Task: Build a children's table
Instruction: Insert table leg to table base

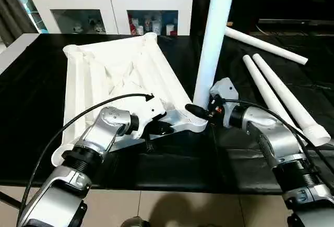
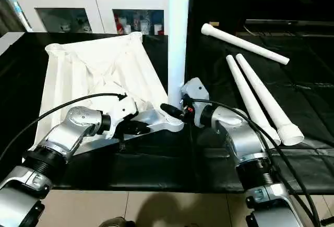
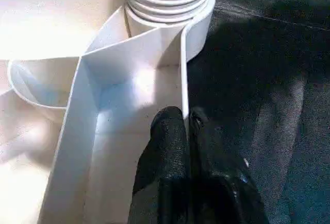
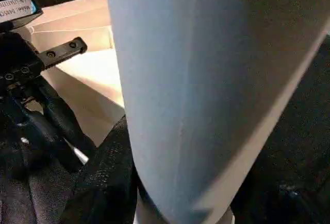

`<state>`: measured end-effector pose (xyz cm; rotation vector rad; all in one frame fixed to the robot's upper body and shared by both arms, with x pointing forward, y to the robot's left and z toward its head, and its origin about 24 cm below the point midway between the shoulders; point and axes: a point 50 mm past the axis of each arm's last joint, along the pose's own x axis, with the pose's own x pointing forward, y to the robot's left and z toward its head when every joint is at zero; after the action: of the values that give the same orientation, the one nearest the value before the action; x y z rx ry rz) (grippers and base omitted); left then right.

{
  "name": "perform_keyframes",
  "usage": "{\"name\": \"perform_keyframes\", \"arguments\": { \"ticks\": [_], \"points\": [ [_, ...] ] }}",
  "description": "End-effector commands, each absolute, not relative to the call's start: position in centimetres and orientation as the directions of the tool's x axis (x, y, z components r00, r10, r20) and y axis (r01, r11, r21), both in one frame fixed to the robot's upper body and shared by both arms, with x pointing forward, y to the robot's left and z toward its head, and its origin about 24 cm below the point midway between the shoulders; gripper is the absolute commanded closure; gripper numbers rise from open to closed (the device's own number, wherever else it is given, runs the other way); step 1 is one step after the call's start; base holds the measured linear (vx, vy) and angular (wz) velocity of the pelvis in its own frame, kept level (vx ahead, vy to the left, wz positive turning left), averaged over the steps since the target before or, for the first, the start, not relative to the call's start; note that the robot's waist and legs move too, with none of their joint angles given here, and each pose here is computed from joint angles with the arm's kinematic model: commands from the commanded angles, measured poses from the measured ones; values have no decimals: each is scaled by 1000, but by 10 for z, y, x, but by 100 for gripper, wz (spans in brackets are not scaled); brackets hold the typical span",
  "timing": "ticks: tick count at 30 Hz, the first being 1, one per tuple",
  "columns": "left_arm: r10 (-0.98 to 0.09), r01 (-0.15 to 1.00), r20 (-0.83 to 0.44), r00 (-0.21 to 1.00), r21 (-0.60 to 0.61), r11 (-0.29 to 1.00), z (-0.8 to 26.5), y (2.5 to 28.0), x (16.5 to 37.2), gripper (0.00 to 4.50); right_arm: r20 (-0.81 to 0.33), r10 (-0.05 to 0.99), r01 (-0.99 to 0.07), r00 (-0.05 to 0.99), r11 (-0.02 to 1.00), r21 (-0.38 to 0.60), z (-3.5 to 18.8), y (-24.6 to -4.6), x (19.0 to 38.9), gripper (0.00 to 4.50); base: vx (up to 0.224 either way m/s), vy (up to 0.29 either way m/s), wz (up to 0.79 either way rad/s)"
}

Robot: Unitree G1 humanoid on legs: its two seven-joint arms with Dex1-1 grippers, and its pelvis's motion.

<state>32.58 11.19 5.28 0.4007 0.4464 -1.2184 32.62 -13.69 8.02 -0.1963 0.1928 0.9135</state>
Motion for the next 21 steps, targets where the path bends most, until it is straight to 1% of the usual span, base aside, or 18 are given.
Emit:
{"name": "perform_keyframes", "arguments": {
  "ticks": [1,2,3,4,5,14,18,21],
  "points": [
    [-812,963,-524,256,69,259,57,107,325,450,-274,766,-803,581,595,-37,70,-136,324,257,0,0,0],
    [-812,963,-524,256,69,259,57,107,325,450,-272,766,-801,582,597,-35,70,-136,324,257,0,0,0],
    [-813,963,-522,259,69,262,58,107,326,450,-249,757,-783,604,622,-6,69,-138,325,257,0,0,0],
    [-813,963,-522,259,69,262,58,107,326,450,-249,757,-783,604,622,-6,69,-138,325,257,0,0,0],
    [-813,961,-520,263,68,267,58,107,327,450,-222,741,-754,633,656,38,67,-142,325,257,0,0,0],
    [-811,954,-512,283,66,292,59,107,330,450,-172,670,-658,722,742,127,51,-151,317,257,0,0,0],
    [-809,951,-510,293,67,302,61,107,332,450,-131,648,-627,750,760,173,42,-149,308,257,0,0,0],
    [-807,950,-511,296,69,305,61,108,334,450,-121,635,-610,763,769,192,38,-149,304,257,0,0,0]
  ]
}}
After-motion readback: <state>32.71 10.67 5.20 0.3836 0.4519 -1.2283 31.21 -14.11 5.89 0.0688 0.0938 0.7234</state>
